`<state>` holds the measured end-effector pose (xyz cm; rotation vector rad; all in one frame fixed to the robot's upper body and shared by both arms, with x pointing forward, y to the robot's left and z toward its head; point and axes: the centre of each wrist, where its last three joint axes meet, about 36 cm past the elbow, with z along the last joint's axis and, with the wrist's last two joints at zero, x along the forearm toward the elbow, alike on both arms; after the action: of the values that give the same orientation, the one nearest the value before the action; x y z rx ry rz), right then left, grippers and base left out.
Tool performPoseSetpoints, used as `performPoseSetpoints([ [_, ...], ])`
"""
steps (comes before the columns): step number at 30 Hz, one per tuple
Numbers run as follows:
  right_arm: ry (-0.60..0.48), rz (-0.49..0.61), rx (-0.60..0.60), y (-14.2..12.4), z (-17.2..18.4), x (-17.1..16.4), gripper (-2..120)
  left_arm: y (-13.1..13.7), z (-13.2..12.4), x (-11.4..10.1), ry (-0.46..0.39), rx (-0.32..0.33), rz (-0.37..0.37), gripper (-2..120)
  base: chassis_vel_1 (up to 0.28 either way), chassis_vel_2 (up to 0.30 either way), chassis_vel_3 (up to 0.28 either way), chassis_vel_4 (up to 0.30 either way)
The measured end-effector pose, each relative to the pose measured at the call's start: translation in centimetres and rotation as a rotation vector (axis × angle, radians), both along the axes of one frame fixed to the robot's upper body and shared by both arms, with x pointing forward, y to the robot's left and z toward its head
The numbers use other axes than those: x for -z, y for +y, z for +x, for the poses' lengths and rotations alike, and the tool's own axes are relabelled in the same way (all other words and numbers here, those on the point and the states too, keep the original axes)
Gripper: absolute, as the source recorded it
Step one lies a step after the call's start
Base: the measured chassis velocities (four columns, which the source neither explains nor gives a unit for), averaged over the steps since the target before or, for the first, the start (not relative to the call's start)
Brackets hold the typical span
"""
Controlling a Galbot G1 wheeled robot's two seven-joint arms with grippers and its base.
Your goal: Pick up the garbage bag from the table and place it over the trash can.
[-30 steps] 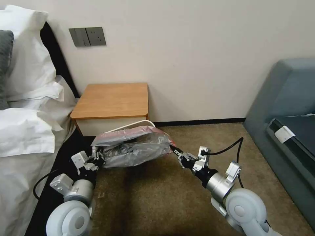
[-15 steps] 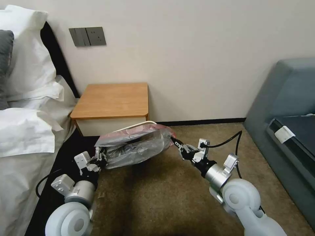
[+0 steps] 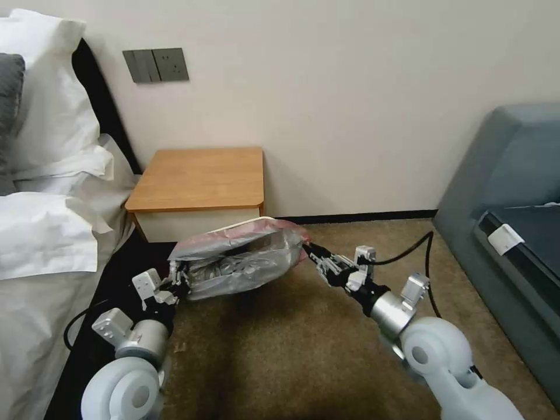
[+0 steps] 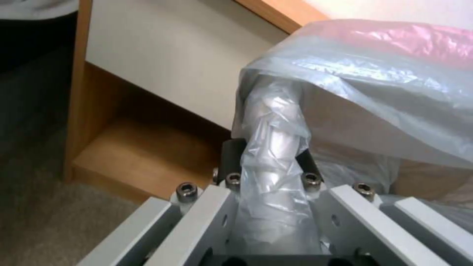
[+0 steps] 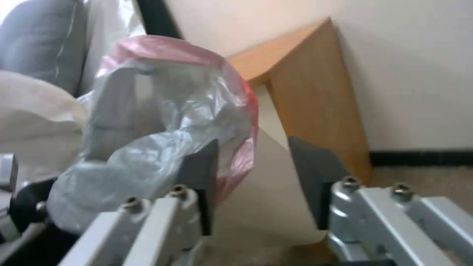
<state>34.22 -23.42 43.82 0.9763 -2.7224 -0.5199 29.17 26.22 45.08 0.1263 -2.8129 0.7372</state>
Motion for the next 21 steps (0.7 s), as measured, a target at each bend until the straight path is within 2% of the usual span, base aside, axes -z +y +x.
performPoseSetpoints([
  [1, -0.037, -0.019, -0.002, -0.2, -0.4, 0.0, 46, 0.1, 0.2, 0.0, 0.000, -0.004, 0.002, 5, 0.000, 0.000, 0.000, 0.000],
  [2, -0.037, -0.019, -0.002, -0.2, -0.4, 0.0, 46, 0.1, 0.2, 0.0, 0.000, -0.004, 0.002, 5, 0.000, 0.000, 0.000, 0.000],
  [3, -0.078, -0.039, -0.010, -0.6, -0.7, -0.2, 54, 0.1, 0.4, 0.1, -0.002, -0.005, 0.005, 5, 0.000, 0.000, 0.000, 0.000],
  [4, -0.094, -0.045, -0.014, -0.7, -0.7, -0.4, 56, 0.2, 0.4, 0.1, -0.002, -0.005, 0.006, 5, 0.000, 0.000, 0.000, 0.000],
  [5, -0.152, -0.065, -0.040, -1.6, -0.4, -1.4, 63, 0.3, 0.5, 0.1, -0.004, -0.002, 0.013, 5, 0.000, 0.000, 0.000, 0.000],
  [6, -0.152, -0.065, -0.040, -1.6, -0.4, -1.4, 63, 0.3, 0.5, 0.1, -0.004, -0.002, 0.013, 5, 0.000, 0.000, 0.000, 0.000],
  [8, -0.259, -0.120, -0.103, -2.7, 1.1, -3.6, 75, 0.4, 0.6, 0.4, -0.018, 0.023, 0.045, 5, 0.000, 0.000, 0.000, 0.000],
  [10, -0.270, -0.128, -0.110, -2.7, 1.3, -3.8, 76, 0.4, 0.6, 0.4, -0.020, 0.026, 0.050, 5, 0.000, 0.000, 0.000, 0.000],
  [12, -0.336, -0.171, -0.182, -2.3, 2.7, -5.4, 89, 0.5, 0.6, 0.9, -0.032, 0.043, 0.094, 5, 0.000, 0.000, 0.000, 0.000],
  [13, -0.336, -0.171, -0.182, -2.3, 2.7, -5.4, 89, 0.5, 0.6, 0.9, -0.032, 0.043, 0.094, 5, 0.000, 0.000, 0.000, 0.000],
  [15, -0.368, -0.208, -0.252, -1.2, 4.0, -6.0, 97, 0.5, 0.6, 1.4, -0.056, 0.069, 0.142, 5, 0.000, 0.000, 0.000, 0.000],
  [21, -0.386, -0.275, -0.349, 0.5, 5.6, -5.8, 100, 0.5, 0.5, 1.6, -0.096, 0.111, 0.189, 5, 0.000, 0.000, 0.000, 0.000],
])
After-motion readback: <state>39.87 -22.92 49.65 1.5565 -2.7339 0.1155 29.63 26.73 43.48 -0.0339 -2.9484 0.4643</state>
